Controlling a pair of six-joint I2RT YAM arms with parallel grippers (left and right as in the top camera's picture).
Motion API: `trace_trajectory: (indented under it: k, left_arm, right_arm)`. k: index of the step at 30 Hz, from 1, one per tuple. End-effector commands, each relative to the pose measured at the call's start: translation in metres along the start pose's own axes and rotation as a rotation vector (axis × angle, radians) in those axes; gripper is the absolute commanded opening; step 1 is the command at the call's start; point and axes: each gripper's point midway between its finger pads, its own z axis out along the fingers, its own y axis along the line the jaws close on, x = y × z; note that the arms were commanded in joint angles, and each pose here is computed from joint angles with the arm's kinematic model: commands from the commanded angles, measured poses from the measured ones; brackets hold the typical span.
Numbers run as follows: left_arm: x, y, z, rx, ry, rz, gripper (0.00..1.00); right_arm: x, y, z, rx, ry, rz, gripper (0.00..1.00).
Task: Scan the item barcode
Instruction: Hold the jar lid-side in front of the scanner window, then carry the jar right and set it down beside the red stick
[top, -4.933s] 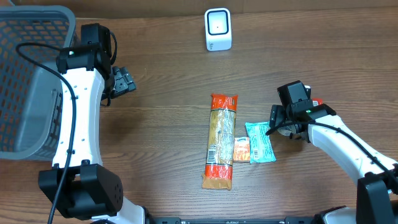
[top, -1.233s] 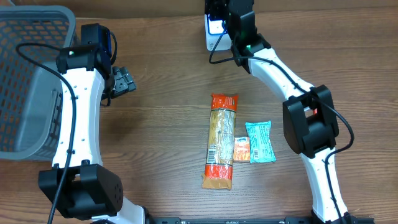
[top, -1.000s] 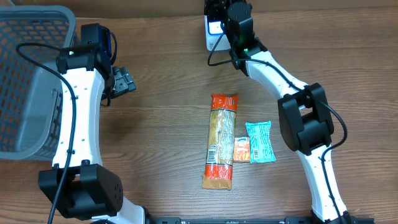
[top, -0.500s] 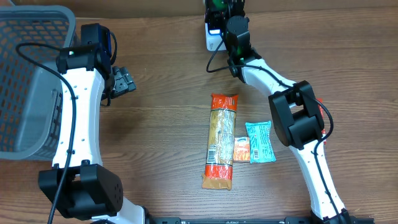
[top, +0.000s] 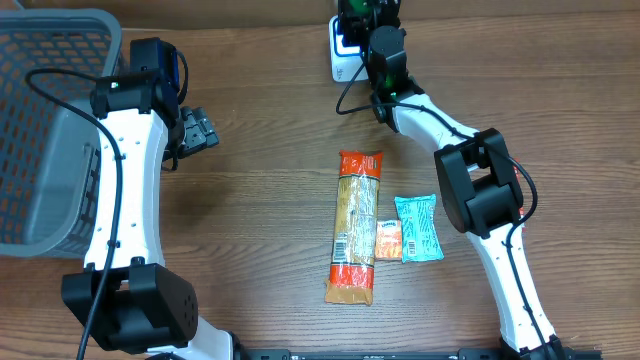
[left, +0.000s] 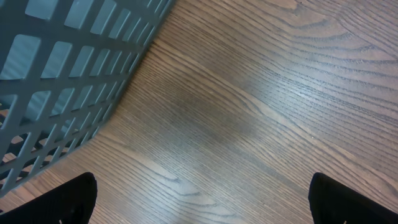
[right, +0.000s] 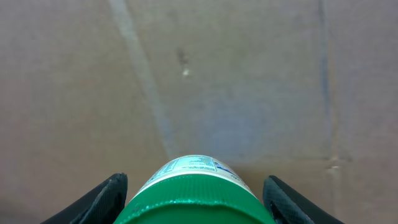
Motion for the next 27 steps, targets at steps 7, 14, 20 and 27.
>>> trace_trajectory:
  k: [7, 14, 20, 27]
  left_arm:
    - [-0.005, 0.0, -0.004, 0.007, -0.015, 0.016, 1.0]
    - [-0.005, 0.0, -0.004, 0.007, -0.015, 0.016, 1.0]
    - [-0.005, 0.0, -0.004, 0.007, -0.015, 0.016, 1.0]
    - [-0.005, 0.0, -0.004, 0.007, -0.015, 0.016, 1.0]
  right_arm:
    - [-0.015, -0.001, 0.002, 0.011, -0.03, 0.019, 0.29]
    - [-0.082, 0.017, -0.007, -0.06, -0.251, 0.077, 0.26]
    - [-0.145, 0.043, -0.017, -0.086, -0.157, 0.057, 0.26]
    - [-0.202, 0.04, -0.062, 0.003, 0.088, 0.01, 0.26]
